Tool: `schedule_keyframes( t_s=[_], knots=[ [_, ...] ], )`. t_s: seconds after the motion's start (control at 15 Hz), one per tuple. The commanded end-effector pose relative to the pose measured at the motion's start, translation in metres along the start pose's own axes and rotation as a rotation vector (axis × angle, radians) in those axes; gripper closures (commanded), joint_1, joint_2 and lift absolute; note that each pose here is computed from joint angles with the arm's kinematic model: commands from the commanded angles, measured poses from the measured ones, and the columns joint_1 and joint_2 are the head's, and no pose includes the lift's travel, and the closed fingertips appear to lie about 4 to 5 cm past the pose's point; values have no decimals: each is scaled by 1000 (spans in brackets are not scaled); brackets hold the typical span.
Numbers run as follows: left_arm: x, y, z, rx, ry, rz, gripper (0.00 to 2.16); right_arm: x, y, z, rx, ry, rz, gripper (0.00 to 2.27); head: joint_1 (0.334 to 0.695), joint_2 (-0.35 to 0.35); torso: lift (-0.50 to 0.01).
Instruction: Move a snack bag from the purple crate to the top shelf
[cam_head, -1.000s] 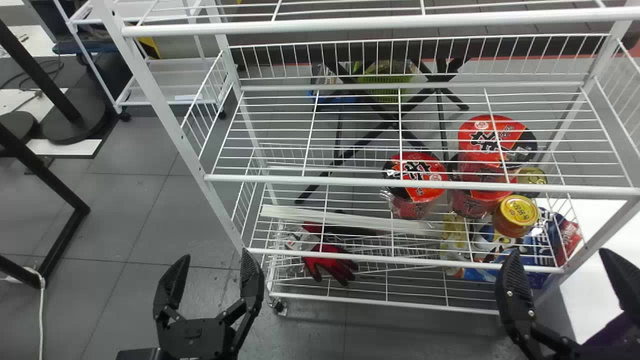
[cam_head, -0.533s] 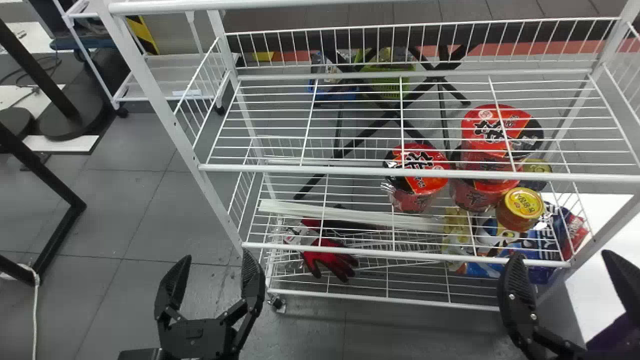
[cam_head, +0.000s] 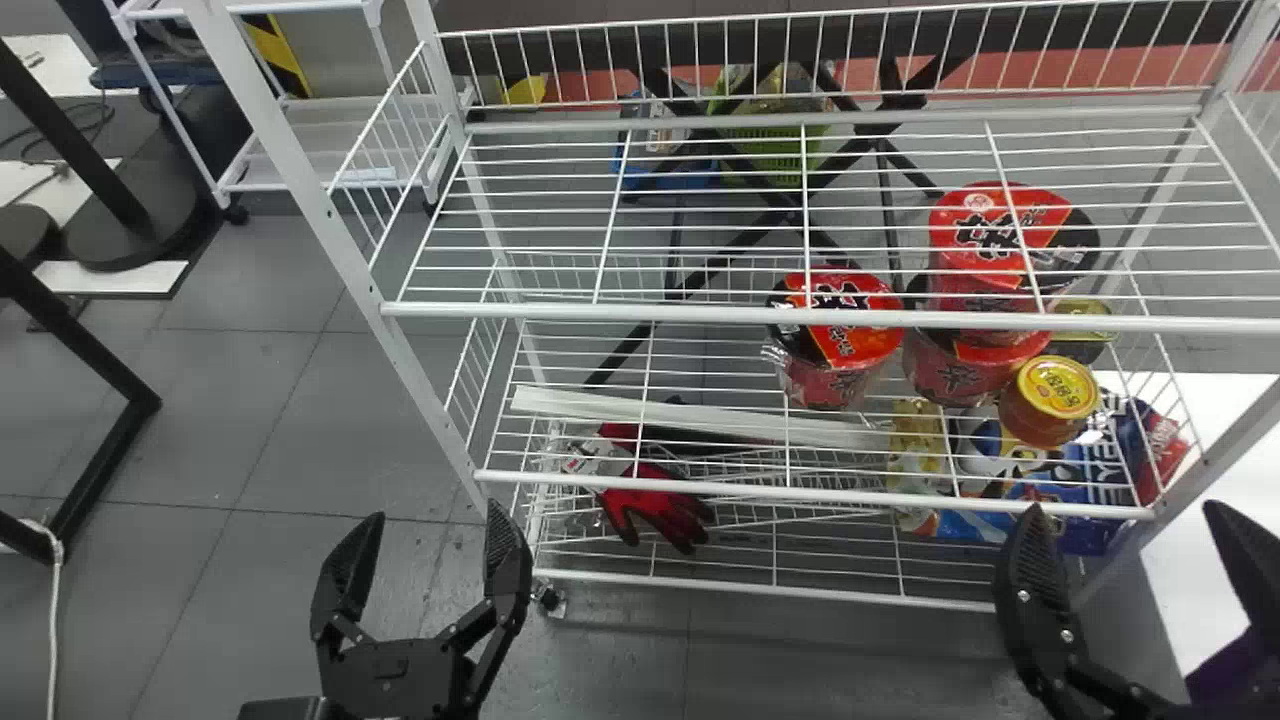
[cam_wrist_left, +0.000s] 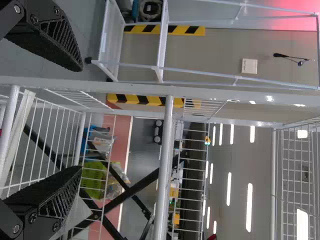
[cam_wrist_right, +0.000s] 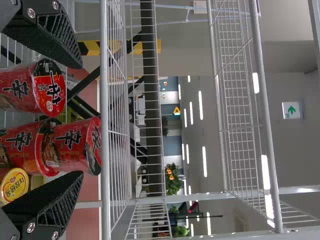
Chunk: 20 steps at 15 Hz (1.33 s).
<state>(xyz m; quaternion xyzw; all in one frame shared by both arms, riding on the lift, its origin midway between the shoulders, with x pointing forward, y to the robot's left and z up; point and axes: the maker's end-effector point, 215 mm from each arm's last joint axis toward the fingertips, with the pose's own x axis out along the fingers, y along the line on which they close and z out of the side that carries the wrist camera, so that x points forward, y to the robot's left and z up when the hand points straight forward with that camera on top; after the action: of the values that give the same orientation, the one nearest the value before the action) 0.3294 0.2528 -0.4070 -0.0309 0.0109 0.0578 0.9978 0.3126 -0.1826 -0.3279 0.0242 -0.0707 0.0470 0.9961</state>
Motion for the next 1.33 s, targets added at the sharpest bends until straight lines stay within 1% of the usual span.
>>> schedule_keyframes(
  t_s=[0.0, 0.13, 0.47, 0.6, 1.27],
  knots=[
    [0, 0, 0, 0, -1, 0, 124, 1, -1, -1, 1, 1, -2, 39, 695, 128, -448],
    [2, -1, 1, -1, -3, -1, 124, 1, -5, 3, 21, -18, -12, 39, 695, 128, -446],
    [4, -3, -2, 0, 5, -4, 124, 3, -2, 3, 18, -14, -6, 39, 695, 117, -452],
    [4, -3, -1, -1, 3, -4, 124, 3, -3, 10, 26, -39, 4, 36, 695, 118, -450],
    [3, -4, -3, -2, 9, -6, 124, 1, -5, 15, 42, -56, -5, 29, 695, 113, -450]
  ],
)
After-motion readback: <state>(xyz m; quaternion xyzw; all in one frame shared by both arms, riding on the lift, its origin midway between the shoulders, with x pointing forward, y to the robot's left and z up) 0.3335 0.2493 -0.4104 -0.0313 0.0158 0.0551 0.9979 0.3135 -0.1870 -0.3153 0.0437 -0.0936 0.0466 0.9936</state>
